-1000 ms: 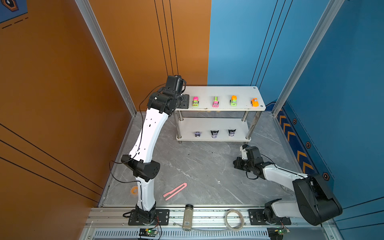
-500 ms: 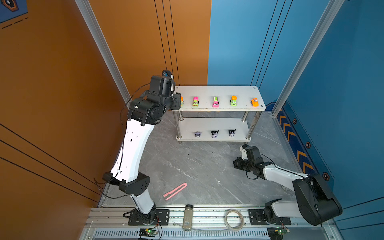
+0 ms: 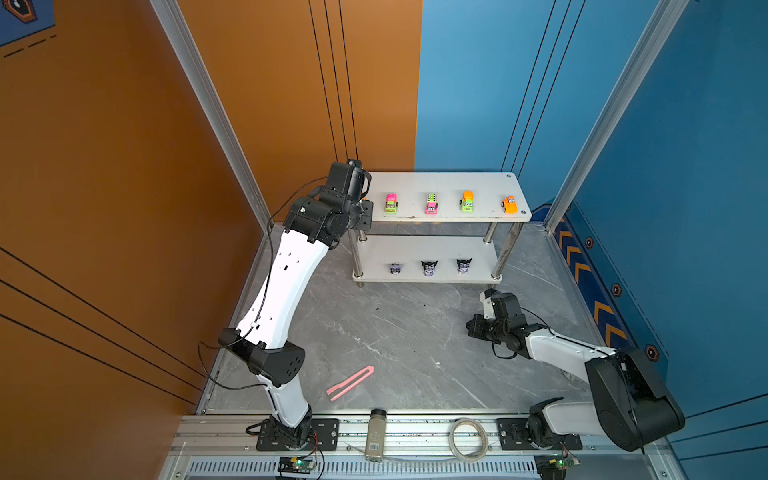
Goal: Place and organize the plastic toys onto the shelf
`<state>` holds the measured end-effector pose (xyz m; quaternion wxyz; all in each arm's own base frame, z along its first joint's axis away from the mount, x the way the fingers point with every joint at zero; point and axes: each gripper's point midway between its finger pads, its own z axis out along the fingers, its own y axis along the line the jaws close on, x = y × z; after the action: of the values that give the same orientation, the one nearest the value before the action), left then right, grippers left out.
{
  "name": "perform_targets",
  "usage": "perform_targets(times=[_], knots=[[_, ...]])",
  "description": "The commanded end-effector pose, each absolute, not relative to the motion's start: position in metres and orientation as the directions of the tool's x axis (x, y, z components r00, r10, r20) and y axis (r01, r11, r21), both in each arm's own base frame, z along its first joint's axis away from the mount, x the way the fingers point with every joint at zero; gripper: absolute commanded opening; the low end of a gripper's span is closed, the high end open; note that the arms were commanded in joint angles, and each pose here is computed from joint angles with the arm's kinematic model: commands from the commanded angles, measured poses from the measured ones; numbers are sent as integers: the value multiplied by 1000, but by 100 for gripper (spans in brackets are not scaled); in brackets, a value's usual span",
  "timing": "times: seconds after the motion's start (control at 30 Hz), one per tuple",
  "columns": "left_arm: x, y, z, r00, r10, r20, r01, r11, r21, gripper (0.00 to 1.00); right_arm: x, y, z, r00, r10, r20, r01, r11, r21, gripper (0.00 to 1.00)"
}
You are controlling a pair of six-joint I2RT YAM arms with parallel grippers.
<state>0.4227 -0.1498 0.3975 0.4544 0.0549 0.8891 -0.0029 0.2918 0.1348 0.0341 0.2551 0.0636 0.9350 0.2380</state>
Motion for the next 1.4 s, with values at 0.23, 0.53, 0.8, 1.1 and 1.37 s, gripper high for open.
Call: perform_targets(times=[0.23, 0.53, 0.8, 1.1, 1.37], knots=[[438, -154, 398, -569, 87, -817, 101, 994, 36, 39, 290, 134, 36, -862, 242, -444, 3, 881, 474, 0], [445, -154, 396, -570, 93, -816, 107, 994, 39, 39, 290, 134, 34, -864, 242, -442, 7, 883, 470, 0], [450, -154, 396, -569, 91, -817, 109, 993, 34, 36, 290, 133, 34, -864, 242, -441, 9, 884, 468, 0], [454, -157, 396, -565, 93, -819, 119, 992, 31, 35, 290, 133, 34, -863, 242, -443, 9, 885, 466, 0], [444, -155, 409, -544, 89, -834, 119, 993, 28, 36, 290, 133, 34, -864, 243, -442, 10, 884, 467, 0]])
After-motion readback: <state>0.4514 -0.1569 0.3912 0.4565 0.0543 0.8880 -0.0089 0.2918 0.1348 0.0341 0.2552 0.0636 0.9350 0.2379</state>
